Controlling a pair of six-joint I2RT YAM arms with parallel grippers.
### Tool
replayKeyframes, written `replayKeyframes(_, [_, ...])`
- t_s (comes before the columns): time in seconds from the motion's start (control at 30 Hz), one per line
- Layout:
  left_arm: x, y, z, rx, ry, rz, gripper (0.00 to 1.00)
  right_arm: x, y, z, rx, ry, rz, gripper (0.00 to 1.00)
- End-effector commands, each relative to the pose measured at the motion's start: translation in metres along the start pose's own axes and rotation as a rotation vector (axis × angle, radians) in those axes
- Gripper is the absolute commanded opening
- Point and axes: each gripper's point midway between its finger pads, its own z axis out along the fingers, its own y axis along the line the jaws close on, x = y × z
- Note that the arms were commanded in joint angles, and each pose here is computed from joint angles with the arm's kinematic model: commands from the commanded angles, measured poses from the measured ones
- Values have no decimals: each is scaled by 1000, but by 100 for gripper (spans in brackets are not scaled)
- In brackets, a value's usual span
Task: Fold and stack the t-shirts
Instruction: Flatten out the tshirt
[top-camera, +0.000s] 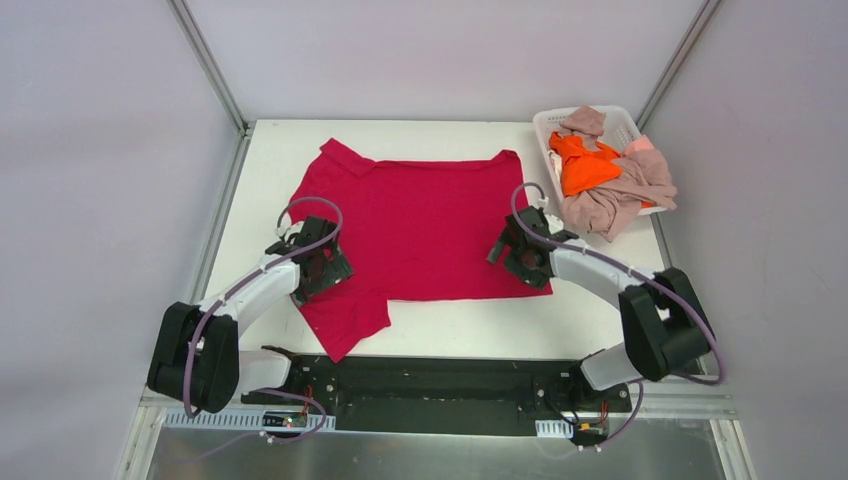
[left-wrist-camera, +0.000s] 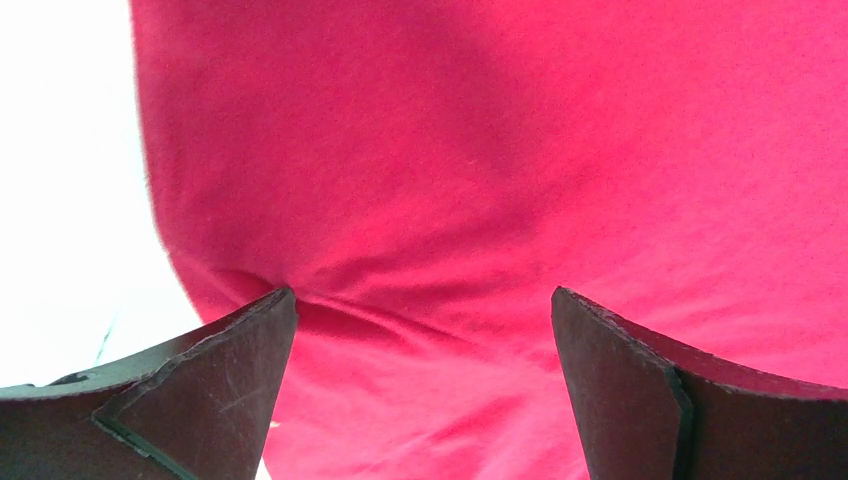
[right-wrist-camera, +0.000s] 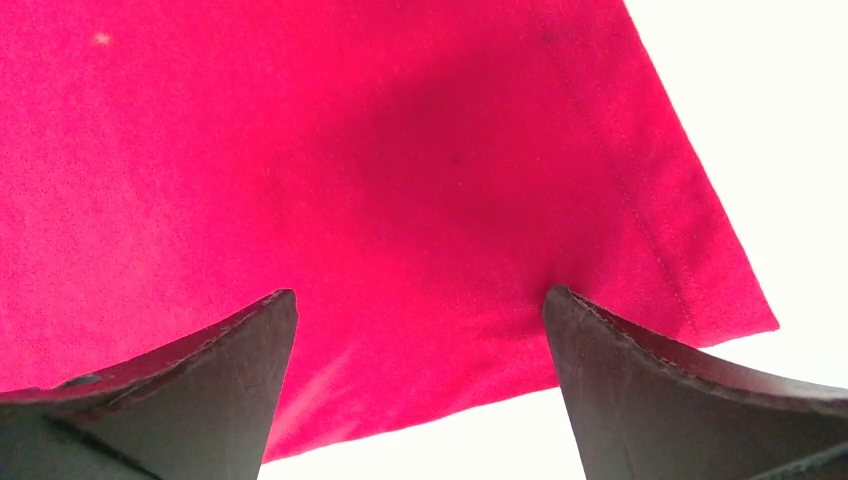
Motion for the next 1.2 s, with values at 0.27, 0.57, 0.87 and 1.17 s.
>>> replayKeyframes(0.27, [-4, 26, -42, -29, -43, -86, 99, 55, -45, -57, -21, 53, 19, 99])
replayKeyframes(0.57, [-109, -69, -85, 149, -200, -39, 99, -52, 27, -99, -151, -276, 4, 99])
replayKeyframes(0.87, [-197, -200, 1, 338, -50, -78, 99, -55, 104, -46, -343, -160, -38, 99])
replayKeyframes(1.17, [-223, -237, 81, 328, -52, -124, 99, -22, 190, -20, -574, -33, -191, 99])
